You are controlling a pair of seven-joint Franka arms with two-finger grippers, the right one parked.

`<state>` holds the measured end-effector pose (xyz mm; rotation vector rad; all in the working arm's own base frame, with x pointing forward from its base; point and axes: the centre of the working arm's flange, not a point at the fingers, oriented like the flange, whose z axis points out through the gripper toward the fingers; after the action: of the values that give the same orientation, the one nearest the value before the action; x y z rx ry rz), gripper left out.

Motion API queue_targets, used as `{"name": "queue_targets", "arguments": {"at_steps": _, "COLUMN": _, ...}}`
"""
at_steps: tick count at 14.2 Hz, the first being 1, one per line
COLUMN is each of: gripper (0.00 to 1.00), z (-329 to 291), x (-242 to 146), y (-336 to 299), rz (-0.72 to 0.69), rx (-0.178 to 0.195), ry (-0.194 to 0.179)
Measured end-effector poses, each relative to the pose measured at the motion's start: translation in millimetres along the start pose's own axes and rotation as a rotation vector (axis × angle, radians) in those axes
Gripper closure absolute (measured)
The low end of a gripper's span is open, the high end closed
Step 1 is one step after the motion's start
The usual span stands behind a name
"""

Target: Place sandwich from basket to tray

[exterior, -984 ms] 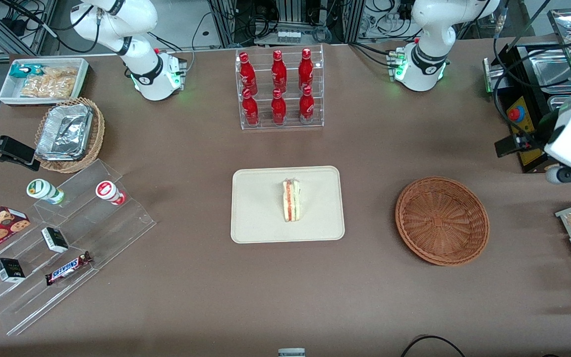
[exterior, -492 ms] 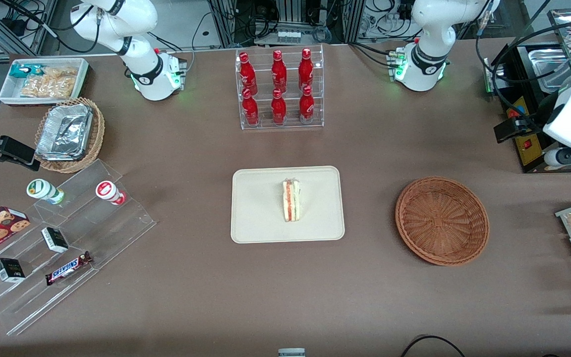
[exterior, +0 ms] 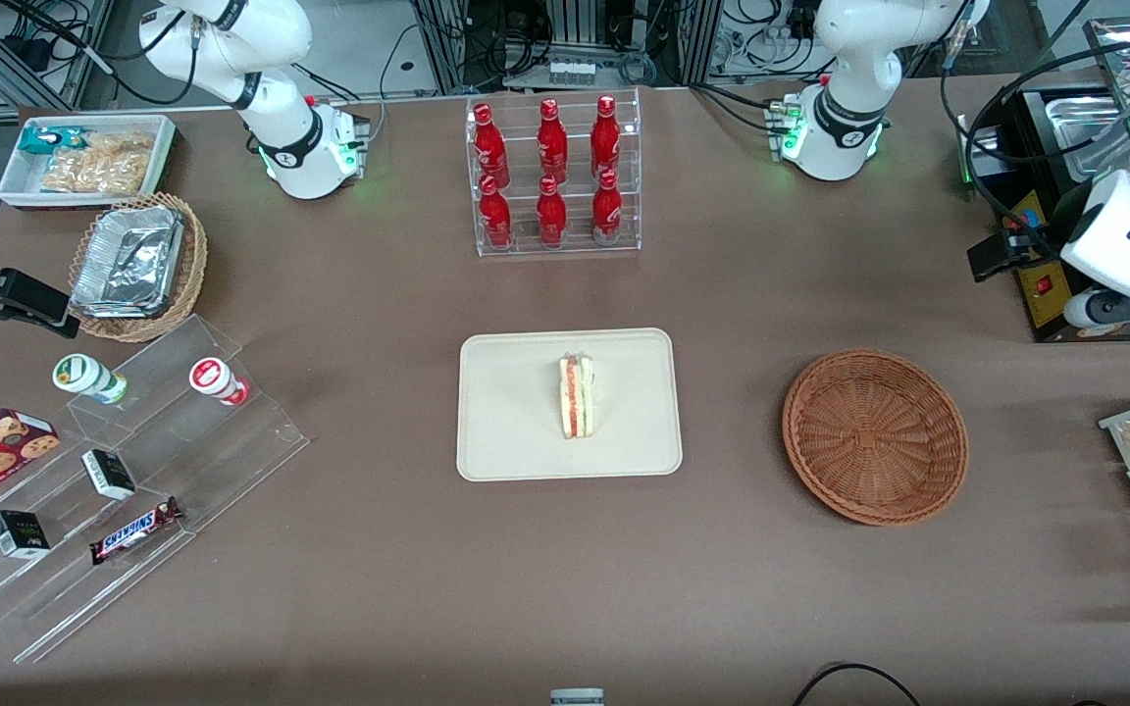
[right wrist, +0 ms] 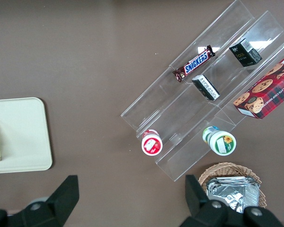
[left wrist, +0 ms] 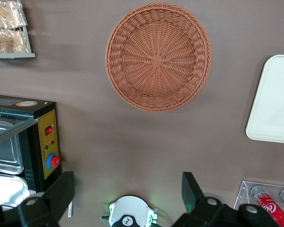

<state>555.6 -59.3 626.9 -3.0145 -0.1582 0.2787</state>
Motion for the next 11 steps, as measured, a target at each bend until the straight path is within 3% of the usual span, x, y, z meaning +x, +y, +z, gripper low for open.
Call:
{"name": "queue_targets", "arguments": {"at_steps": 6, "gripper": 0.0, "z": -5, "x": -10, "y": 2, "rz": 0.005, "rx": 0.005, "ry": -0.016}}
{"name": "queue_targets", "arguments": {"at_steps": 11, "gripper": 0.0, "z": -12, "x": -26, "y": 22, "rz": 0.036, "rx": 0.022, "ry": 0.0}}
